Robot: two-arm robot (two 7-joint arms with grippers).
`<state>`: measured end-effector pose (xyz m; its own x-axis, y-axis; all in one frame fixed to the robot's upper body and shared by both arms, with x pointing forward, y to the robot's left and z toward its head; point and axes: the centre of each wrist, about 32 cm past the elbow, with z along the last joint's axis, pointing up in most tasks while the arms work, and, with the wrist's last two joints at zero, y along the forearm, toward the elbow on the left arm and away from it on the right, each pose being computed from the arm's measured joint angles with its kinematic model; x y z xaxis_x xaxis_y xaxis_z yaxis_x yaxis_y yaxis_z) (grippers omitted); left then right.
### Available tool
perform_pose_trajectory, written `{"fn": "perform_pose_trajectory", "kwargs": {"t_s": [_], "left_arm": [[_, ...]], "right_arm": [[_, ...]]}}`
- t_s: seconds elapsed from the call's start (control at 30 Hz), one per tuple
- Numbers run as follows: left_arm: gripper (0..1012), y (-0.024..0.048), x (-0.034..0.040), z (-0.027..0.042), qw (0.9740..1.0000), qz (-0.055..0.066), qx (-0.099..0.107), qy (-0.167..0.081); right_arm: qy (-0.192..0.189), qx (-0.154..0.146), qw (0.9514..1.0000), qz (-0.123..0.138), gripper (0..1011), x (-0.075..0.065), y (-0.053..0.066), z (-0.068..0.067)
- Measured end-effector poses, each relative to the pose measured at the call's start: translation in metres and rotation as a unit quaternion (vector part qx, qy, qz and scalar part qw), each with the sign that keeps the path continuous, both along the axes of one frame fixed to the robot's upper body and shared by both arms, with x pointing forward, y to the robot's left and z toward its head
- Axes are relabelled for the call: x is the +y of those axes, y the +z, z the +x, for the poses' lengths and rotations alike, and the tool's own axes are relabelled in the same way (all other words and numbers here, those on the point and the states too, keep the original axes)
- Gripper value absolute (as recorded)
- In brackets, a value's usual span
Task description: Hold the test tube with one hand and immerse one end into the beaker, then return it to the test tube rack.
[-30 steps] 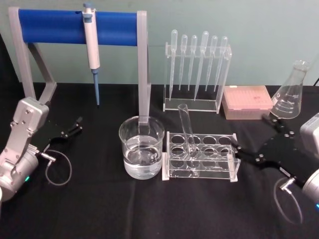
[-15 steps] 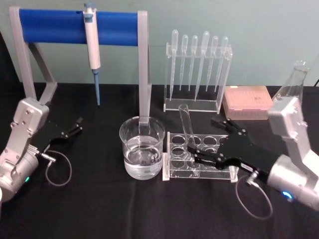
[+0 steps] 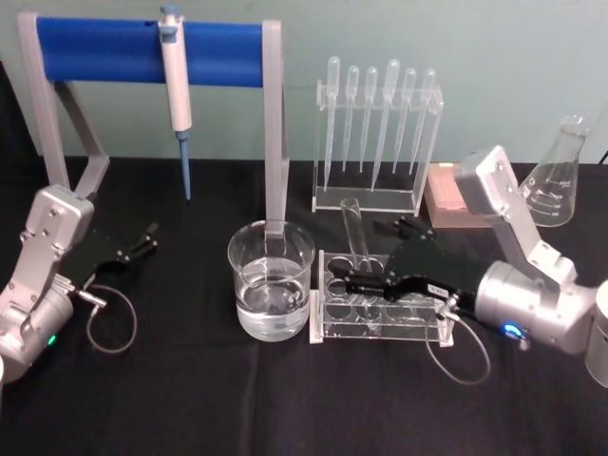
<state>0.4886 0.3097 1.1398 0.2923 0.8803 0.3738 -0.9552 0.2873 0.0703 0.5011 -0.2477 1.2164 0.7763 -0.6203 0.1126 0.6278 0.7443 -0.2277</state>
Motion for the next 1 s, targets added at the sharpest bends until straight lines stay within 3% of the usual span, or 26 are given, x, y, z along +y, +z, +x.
{"fn": "perform_pose_trajectory", "kwargs": {"t_s": [0.3, 0.63, 0.67, 0.83, 0.93, 1.0], "left_arm": [[1000, 0.0, 0.0, 0.0, 1.0, 0.0, 0.0, 0.0], [1000, 0.0, 0.0, 0.0, 1.0, 0.0, 0.0, 0.0], [1000, 0.0, 0.0, 0.0, 1.0, 0.0, 0.0, 0.0], [1000, 0.0, 0.0, 0.0, 1.0, 0.0, 0.0, 0.0], [1000, 0.0, 0.0, 0.0, 1.0, 0.0, 0.0, 0.0], [1000, 0.0, 0.0, 0.0, 1.0, 0.0, 0.0, 0.0]], "right_arm": [[0.004, -0.004, 0.9999, -0.013, 840, 0.0086, 0.0026, 0.0079], [0.002, -0.006, 0.9999, -0.012, 539, 0.0106, 0.0031, 0.0084], [0.001, -0.007, 0.9999, -0.011, 469, 0.0102, 0.0031, 0.0079], [-0.001, -0.009, 1.0, -0.001, 306, 0.0087, 0.0044, 0.0052], [-0.002, -0.011, 0.9999, 0.007, 227, 0.0083, 0.005, 0.0033], [-0.004, -0.013, 0.9998, 0.017, 226, 0.008, 0.0055, 0.0011]]}}
